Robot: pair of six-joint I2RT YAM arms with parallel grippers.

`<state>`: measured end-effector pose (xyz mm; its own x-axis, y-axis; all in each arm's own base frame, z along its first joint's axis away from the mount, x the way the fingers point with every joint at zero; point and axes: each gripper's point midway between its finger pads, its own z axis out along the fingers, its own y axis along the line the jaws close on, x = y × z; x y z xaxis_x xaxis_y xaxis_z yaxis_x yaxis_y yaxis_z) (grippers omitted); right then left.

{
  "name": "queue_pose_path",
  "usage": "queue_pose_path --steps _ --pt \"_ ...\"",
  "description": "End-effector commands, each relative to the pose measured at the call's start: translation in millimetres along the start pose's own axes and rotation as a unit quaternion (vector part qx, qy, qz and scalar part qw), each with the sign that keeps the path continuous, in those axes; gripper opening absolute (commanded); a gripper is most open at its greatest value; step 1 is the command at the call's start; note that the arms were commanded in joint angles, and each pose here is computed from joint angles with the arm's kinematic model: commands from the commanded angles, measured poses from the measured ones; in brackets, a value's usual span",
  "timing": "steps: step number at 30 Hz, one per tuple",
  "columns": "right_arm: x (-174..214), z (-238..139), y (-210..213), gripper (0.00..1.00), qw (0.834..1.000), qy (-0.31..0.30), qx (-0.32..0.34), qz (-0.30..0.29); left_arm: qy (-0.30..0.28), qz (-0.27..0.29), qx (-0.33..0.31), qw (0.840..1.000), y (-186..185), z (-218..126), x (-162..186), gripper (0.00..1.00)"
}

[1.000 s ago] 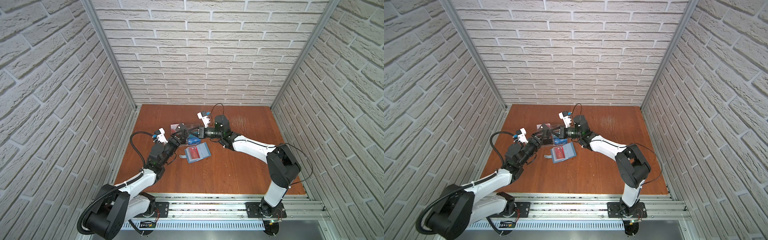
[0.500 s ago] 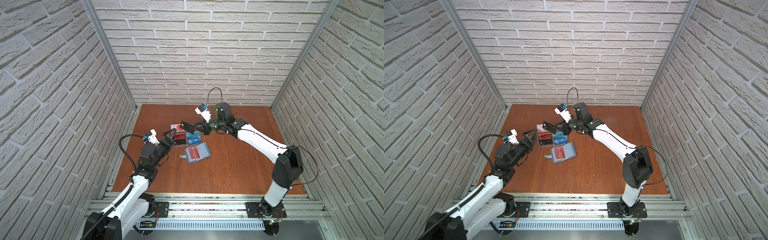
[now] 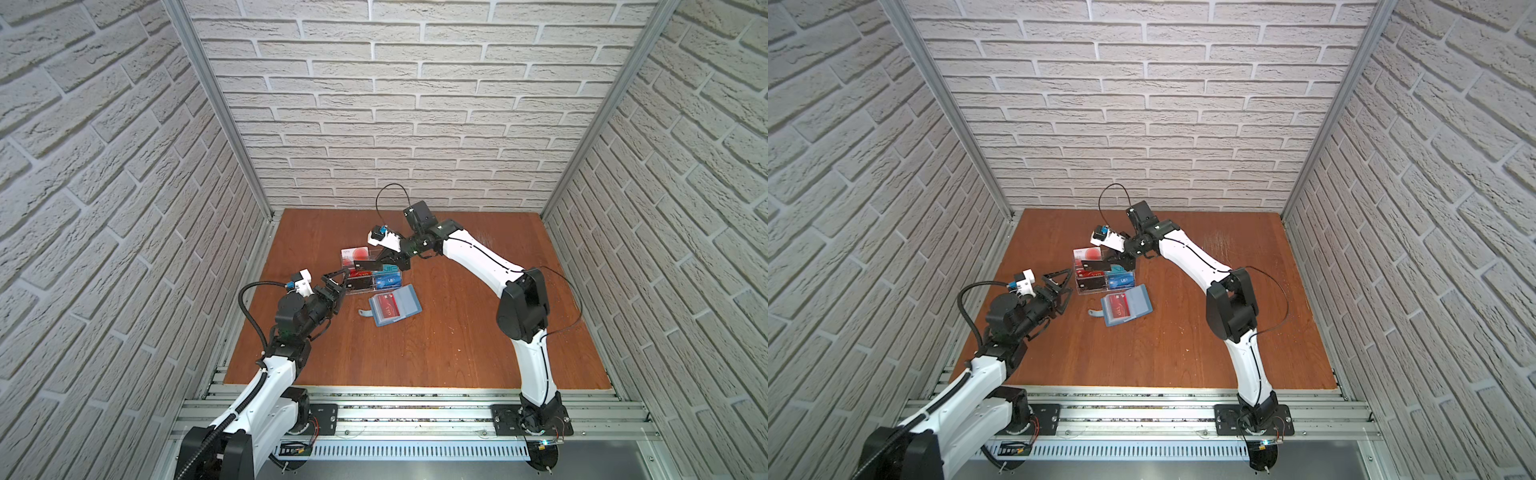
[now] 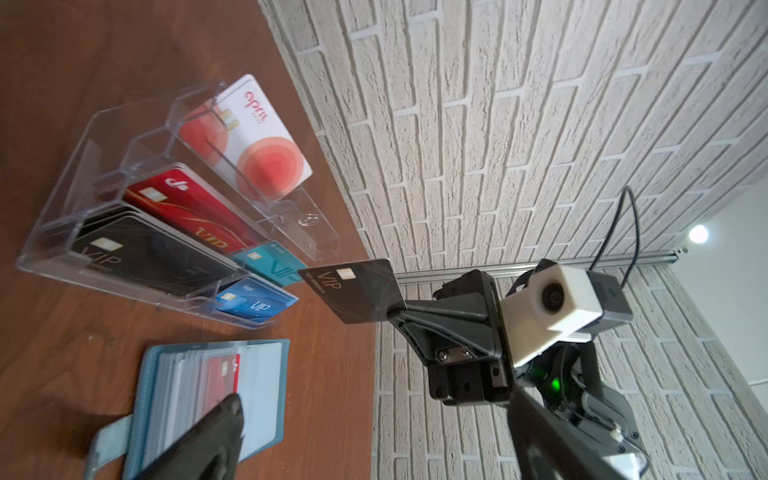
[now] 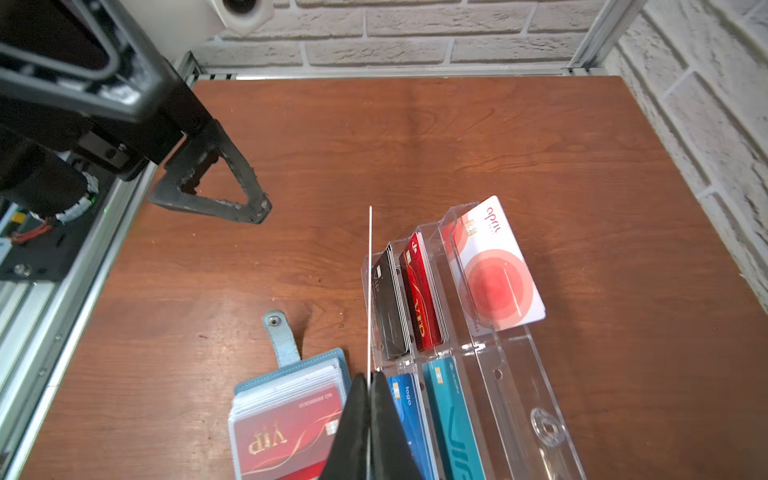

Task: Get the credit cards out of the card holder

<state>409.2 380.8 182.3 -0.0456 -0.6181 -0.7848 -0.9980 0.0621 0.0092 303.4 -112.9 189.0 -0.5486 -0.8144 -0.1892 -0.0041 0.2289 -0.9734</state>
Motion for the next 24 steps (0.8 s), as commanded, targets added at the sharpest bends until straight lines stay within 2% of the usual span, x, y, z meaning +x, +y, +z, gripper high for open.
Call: queue_pose_path --steps 1,9,24 --pt "-1.0 6.8 6.9 0.06 0.998 -0.006 -0.040 -0.041 0.004 0.007 0.040 0.999 -10.2 -1.4 -2.7 0.98" --pt "14.2 40.6 -2.5 0.06 0.995 -0.019 -0.069 -0.072 0.017 0.000 0.034 0.999 3.9 3.0 -3.8 0.98" --pt "12.9 69.2 -24.6 0.06 0.994 -0.050 -0.055 -0.083 0.018 -0.002 0.026 1.000 13.0 8.8 -8.0 0.98"
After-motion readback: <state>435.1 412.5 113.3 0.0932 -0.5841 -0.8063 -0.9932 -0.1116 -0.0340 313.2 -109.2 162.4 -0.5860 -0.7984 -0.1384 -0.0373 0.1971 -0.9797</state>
